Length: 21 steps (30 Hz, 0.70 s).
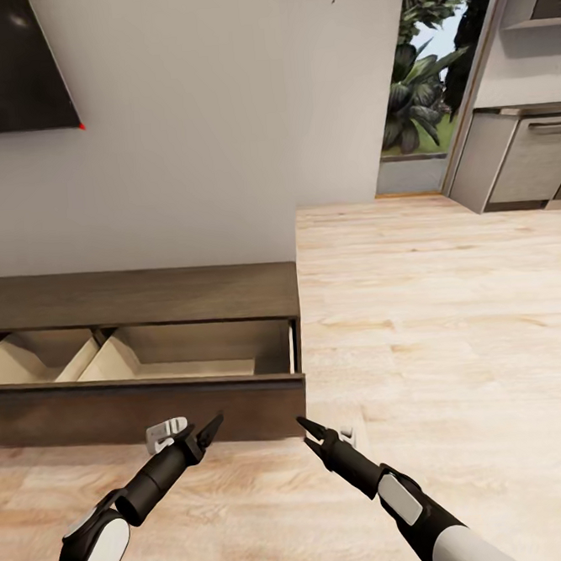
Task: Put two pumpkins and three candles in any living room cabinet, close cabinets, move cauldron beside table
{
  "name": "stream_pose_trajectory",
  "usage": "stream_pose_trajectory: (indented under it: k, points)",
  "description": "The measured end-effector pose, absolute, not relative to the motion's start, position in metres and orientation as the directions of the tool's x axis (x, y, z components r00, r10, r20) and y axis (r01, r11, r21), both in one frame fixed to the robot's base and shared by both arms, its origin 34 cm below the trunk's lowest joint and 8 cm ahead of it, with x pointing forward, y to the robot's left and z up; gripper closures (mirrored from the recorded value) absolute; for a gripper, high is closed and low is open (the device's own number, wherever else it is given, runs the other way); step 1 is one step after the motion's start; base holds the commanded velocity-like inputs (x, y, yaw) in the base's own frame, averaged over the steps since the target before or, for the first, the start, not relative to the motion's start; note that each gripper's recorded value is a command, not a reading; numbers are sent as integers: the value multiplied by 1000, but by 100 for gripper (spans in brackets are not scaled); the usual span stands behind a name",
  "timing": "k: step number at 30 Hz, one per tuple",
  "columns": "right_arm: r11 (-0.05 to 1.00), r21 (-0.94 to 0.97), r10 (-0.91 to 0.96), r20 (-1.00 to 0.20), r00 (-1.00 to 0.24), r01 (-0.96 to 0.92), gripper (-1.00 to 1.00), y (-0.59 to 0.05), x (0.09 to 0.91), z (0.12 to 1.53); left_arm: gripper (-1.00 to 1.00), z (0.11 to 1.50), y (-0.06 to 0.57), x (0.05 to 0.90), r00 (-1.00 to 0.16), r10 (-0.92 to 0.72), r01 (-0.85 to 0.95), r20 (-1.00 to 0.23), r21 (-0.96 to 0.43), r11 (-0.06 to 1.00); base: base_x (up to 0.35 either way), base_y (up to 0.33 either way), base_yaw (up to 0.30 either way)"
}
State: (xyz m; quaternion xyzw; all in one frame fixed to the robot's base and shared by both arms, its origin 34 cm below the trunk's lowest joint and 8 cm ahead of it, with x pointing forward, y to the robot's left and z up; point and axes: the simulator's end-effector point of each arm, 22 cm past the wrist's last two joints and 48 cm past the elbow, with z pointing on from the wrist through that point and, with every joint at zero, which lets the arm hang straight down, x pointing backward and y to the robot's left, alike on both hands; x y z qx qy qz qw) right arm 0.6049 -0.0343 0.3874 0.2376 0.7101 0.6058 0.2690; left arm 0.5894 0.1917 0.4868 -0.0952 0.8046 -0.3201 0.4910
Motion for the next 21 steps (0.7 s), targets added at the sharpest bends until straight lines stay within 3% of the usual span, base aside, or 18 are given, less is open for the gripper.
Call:
stream_pose_trajectory:
  k: [21]
  points:
    - [153, 988, 664, -96, -741, 10, -100, -34, 605, 388, -100, 487, 192, 589, -499, -469, 160, -729, -609, 777, -29, 0, 0]
